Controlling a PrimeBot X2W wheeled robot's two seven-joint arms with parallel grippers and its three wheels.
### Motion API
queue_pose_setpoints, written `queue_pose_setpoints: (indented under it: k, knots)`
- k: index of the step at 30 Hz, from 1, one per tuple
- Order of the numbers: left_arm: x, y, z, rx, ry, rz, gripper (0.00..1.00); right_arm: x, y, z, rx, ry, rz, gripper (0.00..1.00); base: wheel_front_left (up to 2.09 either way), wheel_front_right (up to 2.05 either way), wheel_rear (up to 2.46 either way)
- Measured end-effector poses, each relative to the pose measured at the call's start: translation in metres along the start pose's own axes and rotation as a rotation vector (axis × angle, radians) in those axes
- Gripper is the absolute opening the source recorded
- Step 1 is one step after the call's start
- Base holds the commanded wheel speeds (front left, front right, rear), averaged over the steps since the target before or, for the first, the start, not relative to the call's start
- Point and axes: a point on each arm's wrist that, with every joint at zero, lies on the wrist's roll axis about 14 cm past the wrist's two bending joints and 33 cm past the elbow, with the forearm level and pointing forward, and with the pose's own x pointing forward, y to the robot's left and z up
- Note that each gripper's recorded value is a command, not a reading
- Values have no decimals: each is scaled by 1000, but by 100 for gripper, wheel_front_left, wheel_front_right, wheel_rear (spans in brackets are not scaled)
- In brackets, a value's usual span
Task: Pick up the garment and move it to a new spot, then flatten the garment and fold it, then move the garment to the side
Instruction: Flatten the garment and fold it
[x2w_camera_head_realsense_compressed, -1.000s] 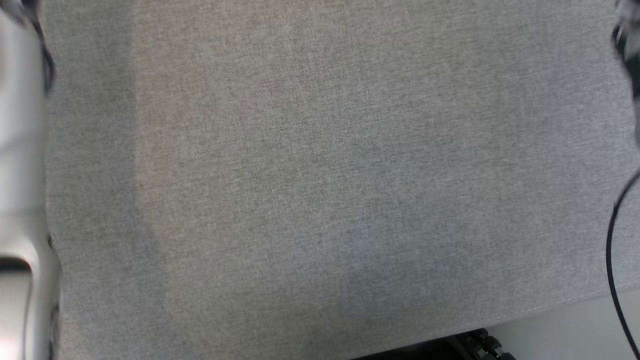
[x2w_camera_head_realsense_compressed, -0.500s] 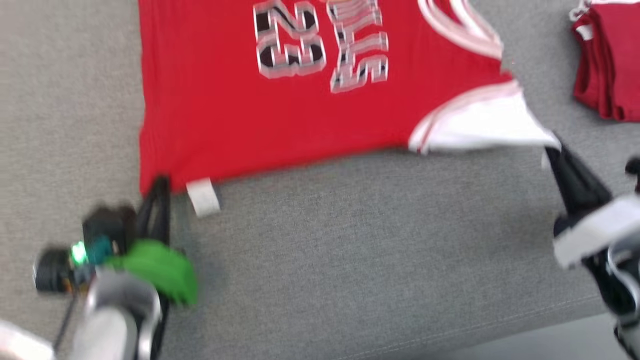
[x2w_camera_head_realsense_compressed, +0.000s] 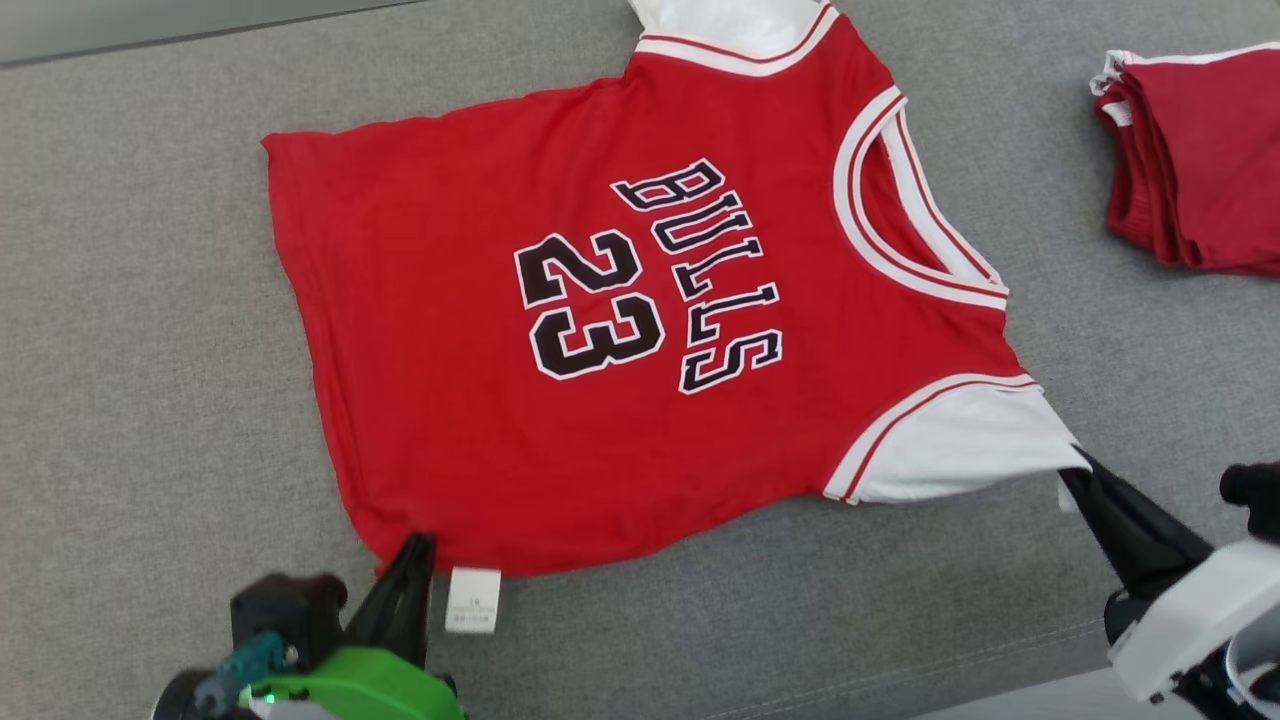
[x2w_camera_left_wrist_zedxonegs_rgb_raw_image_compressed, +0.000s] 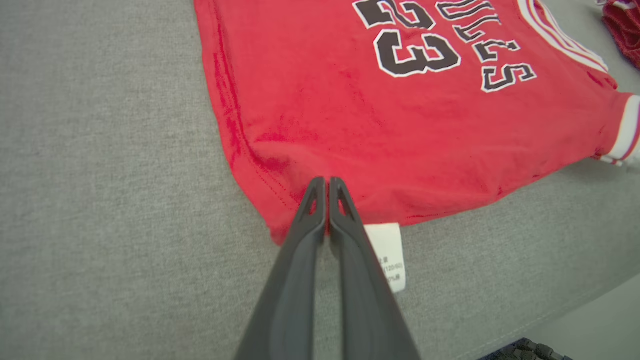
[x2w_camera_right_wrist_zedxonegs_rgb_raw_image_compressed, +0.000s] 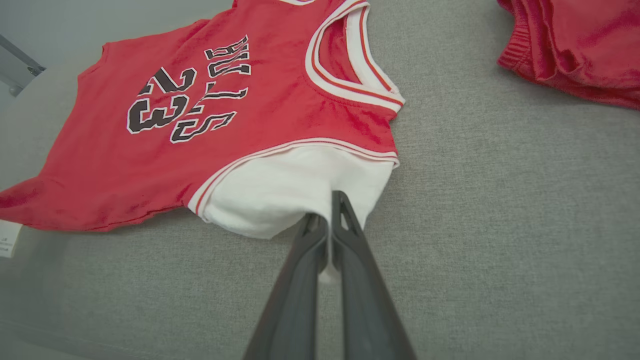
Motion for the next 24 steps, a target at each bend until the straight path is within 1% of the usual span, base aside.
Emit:
queue_pose_setpoints:
  k: [2,4,5,7,9,11,13,17,20,24]
  knots:
    - [15,-1,22,-7,-35,-23,0,14,-2,14,-34,3,18,0,0,0,0]
    - [29,7,37,25,-48,-19,0,29,-3,26,-74,7,35,0,0,0,0]
    - [36,9,44,20,-48,-23,0,38,-3,31,-84,12,48,0,0,0,0]
    - [48,11,53,39,-37,-31,0,55,-4,41,-113,21,65,0,0,0,0]
    - [62,12,64,23,-34,-44,0,74,-6,50,-145,41,78,0,0,0,0]
    - [74,16,71,23,-27,-39,0,91,-6,58,-148,43,88,0,0,0,0]
    - [86,22,74,7,-10,-20,0,108,-7,63,-173,54,95,0,0,0,0]
    - [103,29,62,-23,64,-8,0,137,-4,66,-201,71,117,0,0,0,0]
    - [112,40,58,-5,94,27,0,157,-1,67,-218,72,129,0,0,0,0]
    - [114,51,56,-6,103,57,0,175,2,60,-235,77,143,0,0,0,0]
